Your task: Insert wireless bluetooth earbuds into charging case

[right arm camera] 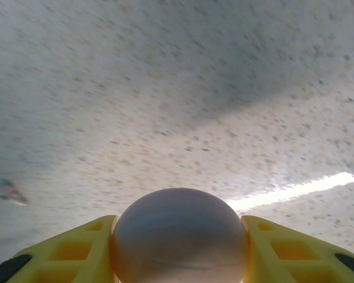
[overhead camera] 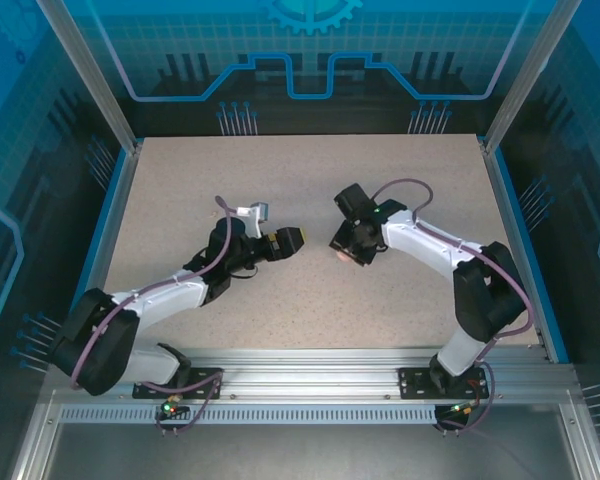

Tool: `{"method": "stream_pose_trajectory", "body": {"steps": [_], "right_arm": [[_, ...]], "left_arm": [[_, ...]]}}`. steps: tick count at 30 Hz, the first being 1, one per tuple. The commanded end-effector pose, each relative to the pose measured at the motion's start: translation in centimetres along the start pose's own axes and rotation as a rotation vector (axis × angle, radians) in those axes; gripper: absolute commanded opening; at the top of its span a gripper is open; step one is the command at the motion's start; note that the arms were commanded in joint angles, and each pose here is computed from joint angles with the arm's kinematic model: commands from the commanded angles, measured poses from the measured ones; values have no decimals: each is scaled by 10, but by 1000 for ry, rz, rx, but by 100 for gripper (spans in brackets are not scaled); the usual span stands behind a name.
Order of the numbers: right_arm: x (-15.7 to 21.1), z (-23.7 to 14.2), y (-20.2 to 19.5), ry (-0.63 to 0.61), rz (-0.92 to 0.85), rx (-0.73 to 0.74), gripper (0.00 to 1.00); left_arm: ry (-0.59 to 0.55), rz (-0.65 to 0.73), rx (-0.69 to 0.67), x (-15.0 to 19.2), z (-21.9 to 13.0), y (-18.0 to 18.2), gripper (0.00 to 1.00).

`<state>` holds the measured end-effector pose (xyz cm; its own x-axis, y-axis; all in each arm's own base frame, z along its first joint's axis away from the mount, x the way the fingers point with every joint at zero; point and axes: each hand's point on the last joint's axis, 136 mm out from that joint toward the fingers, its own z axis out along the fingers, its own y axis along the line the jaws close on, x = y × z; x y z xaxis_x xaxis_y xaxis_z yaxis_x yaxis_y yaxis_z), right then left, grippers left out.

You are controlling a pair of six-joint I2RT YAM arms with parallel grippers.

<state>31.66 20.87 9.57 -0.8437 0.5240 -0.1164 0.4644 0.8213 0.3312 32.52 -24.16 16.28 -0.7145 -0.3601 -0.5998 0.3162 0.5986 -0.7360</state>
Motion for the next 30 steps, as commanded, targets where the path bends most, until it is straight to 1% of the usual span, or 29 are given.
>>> {"method": "stream_pose_trajectory", "body": {"steps": [1, 4, 6, 11, 14, 20, 26, 30], "right_arm": [[-9, -15, 21, 20, 22, -80, 36], [-15, -18, 30, 33, 63, -123, 35], [-17, -19, 36, 38, 87, -149, 35], [-18, -21, 51, 61, 144, -204, 35], [-17, -20, 59, 74, 171, -233, 35], [-10, -19, 72, 92, 182, -253, 35], [-2, -18, 84, 106, 186, -276, 35], [5, -17, 90, 114, 178, -281, 35]], "left_arm": [[-3, 41, 155, 4, 6, -28, 99], [-8, 52, 178, 11, 11, -32, 98], [-29, 48, 178, 13, 14, -33, 96], [-40, 29, 174, 22, 26, -31, 89], [-73, -1, 144, 25, 32, -24, 86], [-122, -25, 133, 21, 42, -22, 82], [-163, -66, 114, 15, 48, -15, 72], [-177, -71, 118, 10, 52, -16, 67]]}}
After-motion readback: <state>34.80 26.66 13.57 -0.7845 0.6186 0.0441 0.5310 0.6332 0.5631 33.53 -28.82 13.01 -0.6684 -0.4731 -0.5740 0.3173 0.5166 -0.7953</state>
